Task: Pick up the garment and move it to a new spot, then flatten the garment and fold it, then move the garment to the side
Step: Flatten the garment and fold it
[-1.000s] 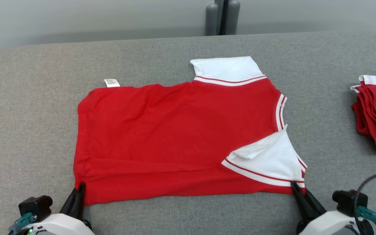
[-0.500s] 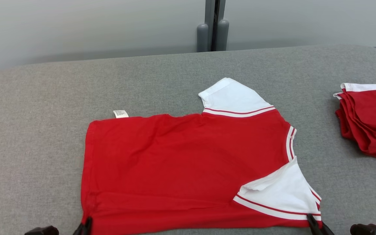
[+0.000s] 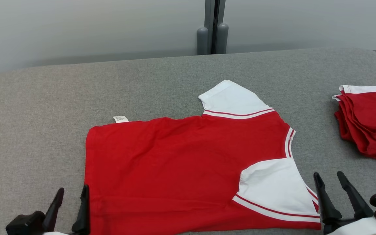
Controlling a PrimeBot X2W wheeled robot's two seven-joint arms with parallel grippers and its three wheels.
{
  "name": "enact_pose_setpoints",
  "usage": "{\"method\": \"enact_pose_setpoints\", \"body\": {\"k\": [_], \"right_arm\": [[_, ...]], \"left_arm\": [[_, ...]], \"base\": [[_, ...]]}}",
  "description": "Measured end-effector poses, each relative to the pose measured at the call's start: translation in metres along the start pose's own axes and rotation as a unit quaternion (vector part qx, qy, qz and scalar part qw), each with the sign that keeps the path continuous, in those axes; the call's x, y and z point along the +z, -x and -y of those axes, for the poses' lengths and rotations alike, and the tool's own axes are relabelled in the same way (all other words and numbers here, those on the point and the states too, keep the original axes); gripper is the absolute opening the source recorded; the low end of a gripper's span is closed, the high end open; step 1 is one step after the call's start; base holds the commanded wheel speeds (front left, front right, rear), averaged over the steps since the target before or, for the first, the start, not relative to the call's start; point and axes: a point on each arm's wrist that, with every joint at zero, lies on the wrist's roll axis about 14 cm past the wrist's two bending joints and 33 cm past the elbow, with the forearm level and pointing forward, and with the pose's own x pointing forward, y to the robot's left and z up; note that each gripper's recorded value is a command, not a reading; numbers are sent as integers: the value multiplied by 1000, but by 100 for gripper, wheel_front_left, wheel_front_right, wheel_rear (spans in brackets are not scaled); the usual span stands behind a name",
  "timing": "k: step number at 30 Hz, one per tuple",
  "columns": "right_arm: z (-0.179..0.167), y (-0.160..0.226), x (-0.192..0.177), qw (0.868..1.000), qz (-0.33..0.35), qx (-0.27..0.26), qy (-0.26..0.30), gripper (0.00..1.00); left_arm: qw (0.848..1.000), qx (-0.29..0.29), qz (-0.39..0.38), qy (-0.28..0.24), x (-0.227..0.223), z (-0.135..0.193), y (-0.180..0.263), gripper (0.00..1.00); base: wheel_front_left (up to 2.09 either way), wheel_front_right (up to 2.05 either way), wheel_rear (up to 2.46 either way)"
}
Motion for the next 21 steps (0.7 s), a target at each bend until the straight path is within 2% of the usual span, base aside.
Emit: {"method": "enact_pose_setpoints", "body": {"k": [4, 9, 21], "right_arm": [[-5, -8, 42, 998, 64, 11, 24, 100], [-15, -11, 75, 993, 106, 25, 43, 100], [-20, -20, 80, 993, 107, 33, 45, 100]], "left_arm": [[996, -8, 82, -23, 43, 6, -7, 100], [990, -23, 128, -57, 71, 12, -8, 100], [992, -11, 111, -58, 68, 9, -13, 100]], "base": [[0, 0, 0], [0, 0, 0], [0, 0, 0]]}}
